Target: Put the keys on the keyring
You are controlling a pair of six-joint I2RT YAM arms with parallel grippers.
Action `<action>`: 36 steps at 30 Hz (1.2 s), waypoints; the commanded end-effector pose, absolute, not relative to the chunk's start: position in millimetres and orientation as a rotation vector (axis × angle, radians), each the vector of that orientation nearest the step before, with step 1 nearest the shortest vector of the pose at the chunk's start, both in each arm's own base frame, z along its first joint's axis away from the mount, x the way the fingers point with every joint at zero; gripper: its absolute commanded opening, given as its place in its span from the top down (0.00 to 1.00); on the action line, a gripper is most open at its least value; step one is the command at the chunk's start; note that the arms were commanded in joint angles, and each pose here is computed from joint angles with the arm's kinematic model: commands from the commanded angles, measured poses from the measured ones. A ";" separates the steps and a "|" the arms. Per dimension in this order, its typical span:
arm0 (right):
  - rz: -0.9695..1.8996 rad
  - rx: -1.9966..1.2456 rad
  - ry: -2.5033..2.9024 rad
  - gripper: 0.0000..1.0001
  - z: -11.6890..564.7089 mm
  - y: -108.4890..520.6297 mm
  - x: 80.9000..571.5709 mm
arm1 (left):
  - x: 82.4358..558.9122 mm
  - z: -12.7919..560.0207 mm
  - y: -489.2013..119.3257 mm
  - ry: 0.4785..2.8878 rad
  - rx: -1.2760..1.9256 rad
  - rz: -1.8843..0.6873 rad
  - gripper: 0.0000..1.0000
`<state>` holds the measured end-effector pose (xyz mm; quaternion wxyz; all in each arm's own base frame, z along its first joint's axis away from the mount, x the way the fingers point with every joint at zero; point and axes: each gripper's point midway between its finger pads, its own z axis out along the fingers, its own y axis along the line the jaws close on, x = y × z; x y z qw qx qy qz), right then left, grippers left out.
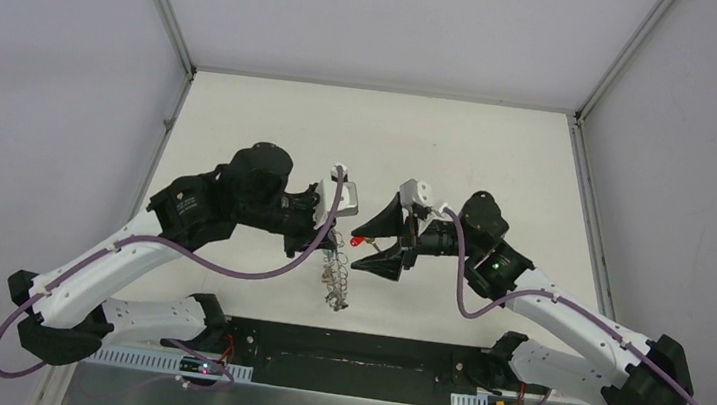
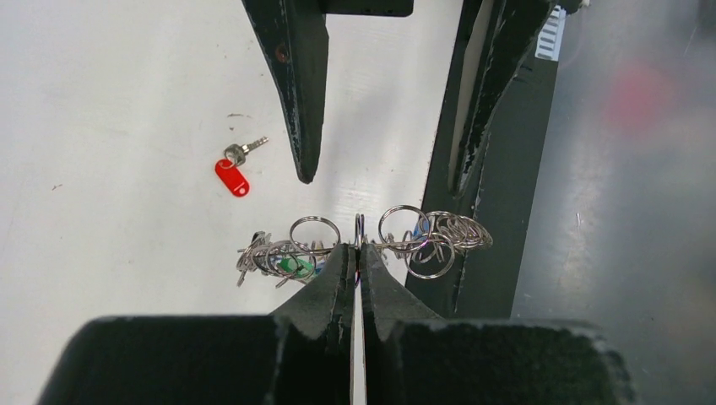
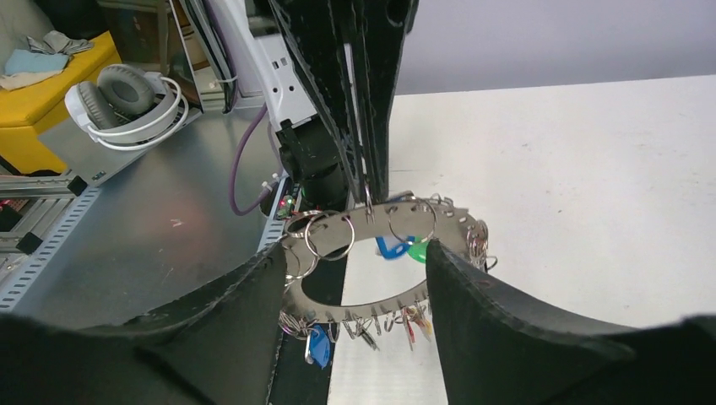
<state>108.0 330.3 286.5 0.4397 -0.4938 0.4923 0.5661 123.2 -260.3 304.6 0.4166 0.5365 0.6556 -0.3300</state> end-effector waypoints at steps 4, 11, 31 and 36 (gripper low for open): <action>1.393 -1.181 1.187 0.40 302.6 339.2 118.3 | 122.7 313.2 -243.4 1.788 1.514 -0.713 1.00; 1.419 -1.096 1.204 0.51 305.6 345.0 127.1 | 128.5 331.0 -248.0 1.805 1.552 -0.691 1.00; 1.532 -1.057 1.139 0.79 314.8 362.7 123.7 | 142.0 331.3 -254.8 1.925 1.594 -0.628 1.00; 1.547 -1.071 1.135 0.86 314.9 367.3 121.7 | 137.5 330.4 -259.1 1.918 1.598 -0.670 1.00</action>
